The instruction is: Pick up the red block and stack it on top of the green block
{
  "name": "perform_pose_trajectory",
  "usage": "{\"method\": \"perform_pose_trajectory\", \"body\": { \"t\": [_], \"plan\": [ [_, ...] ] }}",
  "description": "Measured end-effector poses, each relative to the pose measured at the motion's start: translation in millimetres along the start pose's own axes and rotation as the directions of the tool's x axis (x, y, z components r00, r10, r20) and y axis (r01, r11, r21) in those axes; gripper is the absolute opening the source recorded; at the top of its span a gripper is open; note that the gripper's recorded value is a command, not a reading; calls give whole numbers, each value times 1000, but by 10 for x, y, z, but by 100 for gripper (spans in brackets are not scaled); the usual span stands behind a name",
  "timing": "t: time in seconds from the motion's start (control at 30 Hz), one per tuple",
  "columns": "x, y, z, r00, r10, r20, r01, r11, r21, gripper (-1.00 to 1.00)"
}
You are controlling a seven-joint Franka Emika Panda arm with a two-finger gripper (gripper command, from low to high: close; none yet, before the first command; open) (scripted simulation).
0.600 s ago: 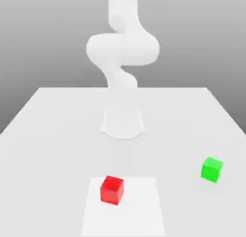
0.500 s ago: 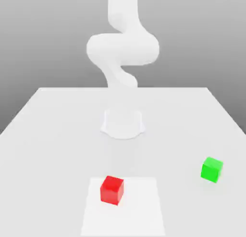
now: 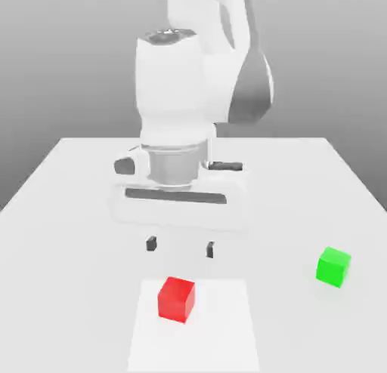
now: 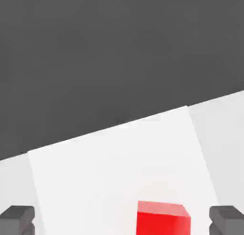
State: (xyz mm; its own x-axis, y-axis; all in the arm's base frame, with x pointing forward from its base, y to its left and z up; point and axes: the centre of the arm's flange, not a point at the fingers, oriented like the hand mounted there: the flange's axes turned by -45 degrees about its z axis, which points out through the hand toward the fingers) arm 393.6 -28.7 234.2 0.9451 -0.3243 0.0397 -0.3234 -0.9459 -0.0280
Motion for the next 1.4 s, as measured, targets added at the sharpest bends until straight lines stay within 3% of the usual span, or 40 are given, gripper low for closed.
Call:
{"method": "perform_pose_trajectory", "body": {
  "t": [0.27, 0.3, 0.53, 0.8, 1.4],
  "plan": [
    [-154, 73, 821, 999, 14, 37, -13, 999, -29, 0],
    [-165, 76, 878, 999, 15, 38, -14, 999, -29, -100],
    [-162, 74, 871, 999, 15, 37, -14, 999, -29, -100],
    [-153, 2, 263, 999, 20, 38, -19, 999, -29, -100],
    [-1487, -2125, -36, 993, -106, 43, 107, 994, -21, -100]
  ]
}}
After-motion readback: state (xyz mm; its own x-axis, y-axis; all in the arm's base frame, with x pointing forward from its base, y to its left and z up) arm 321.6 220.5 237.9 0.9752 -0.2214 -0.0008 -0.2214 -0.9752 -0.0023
